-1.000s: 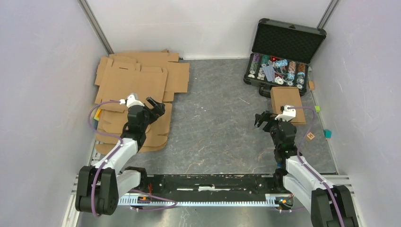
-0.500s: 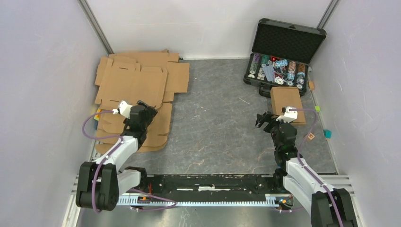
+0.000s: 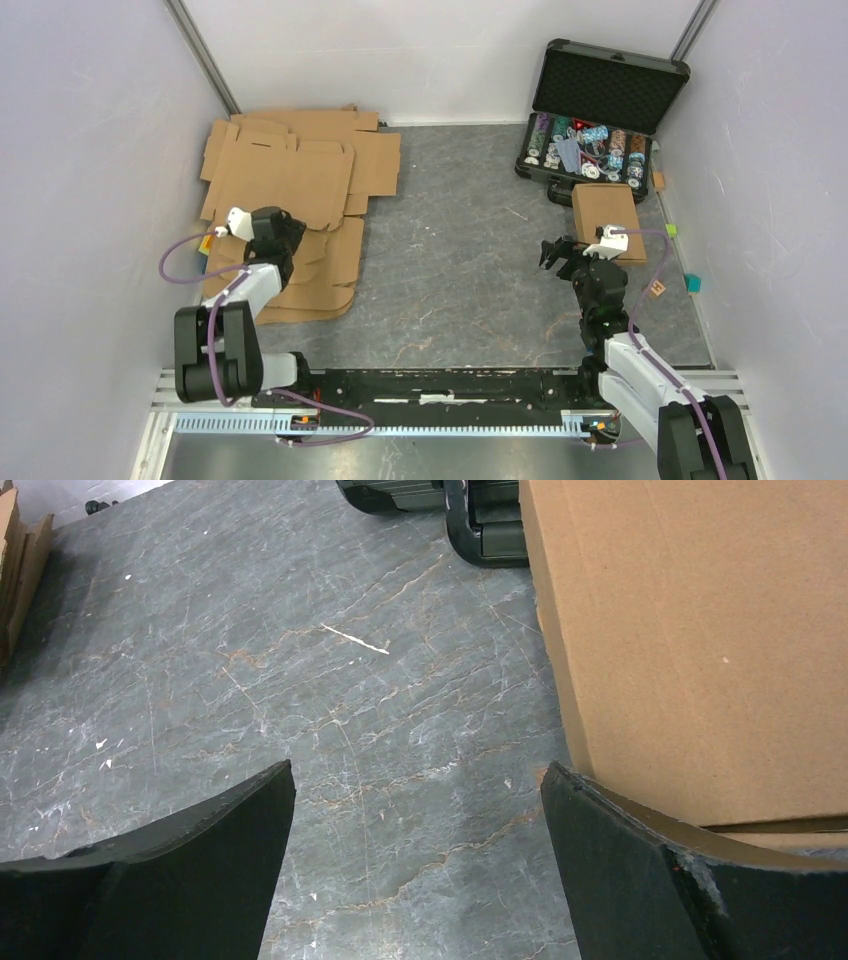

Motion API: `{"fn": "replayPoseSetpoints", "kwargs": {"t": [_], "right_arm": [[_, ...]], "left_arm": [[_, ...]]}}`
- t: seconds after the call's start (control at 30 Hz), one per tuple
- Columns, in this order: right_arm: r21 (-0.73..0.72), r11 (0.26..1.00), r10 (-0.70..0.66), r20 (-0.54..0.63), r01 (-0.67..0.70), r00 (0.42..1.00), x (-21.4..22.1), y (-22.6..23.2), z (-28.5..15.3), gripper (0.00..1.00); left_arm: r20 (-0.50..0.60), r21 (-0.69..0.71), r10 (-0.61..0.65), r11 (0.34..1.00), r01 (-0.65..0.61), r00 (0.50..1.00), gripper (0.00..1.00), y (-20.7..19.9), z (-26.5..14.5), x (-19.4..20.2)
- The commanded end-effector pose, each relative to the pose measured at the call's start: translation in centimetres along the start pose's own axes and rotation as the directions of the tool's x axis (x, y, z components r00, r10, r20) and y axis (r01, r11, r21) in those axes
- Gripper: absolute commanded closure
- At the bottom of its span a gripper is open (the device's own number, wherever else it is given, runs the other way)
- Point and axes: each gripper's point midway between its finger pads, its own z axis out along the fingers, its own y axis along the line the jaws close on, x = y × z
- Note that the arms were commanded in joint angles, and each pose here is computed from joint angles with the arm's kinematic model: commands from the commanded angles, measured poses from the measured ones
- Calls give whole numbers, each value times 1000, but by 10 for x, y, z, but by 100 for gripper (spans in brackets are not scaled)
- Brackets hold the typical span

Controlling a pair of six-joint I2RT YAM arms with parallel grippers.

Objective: Fold the paper box

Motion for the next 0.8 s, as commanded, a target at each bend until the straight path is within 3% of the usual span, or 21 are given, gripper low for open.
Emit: {"fn": "replayPoseSetpoints", "kwargs": {"t": [0.0, 0.2, 0.27, 0.33, 0.4, 0.63, 0.77], "right_arm": [[-37, 999, 15, 22, -15, 1000, -3, 7, 1, 2], [-37, 999, 12, 26, -11, 1000, -2, 6, 0, 2], [-40, 999, 12, 27, -11, 1000, -2, 7, 0, 2], [-40, 999, 12, 22, -11, 1000, -1, 7, 1, 2], [-42, 999, 11, 18, -10, 1000, 0, 7, 1, 2], [-72, 997, 6, 13, -5, 1000, -1, 13, 2, 3], [-112, 994, 3, 6, -2, 1000, -1, 21, 3, 4]], "left_arm": [[-41, 84, -60, 994, 63, 997, 37, -32, 17, -5], [-96, 69, -69, 995, 75, 993, 39, -42, 38, 2], [-122, 113, -54, 991, 68, 991, 52, -54, 42, 6], [-176, 175, -19, 983, 51, 984, 79, -68, 46, 14], [-240, 211, 9, 977, 43, 971, 97, -75, 47, 27], [-224, 342, 123, 939, -40, 967, 98, -93, 6, 42], [-214, 552, 291, 824, -130, 933, 98, -131, -49, 71]]}}
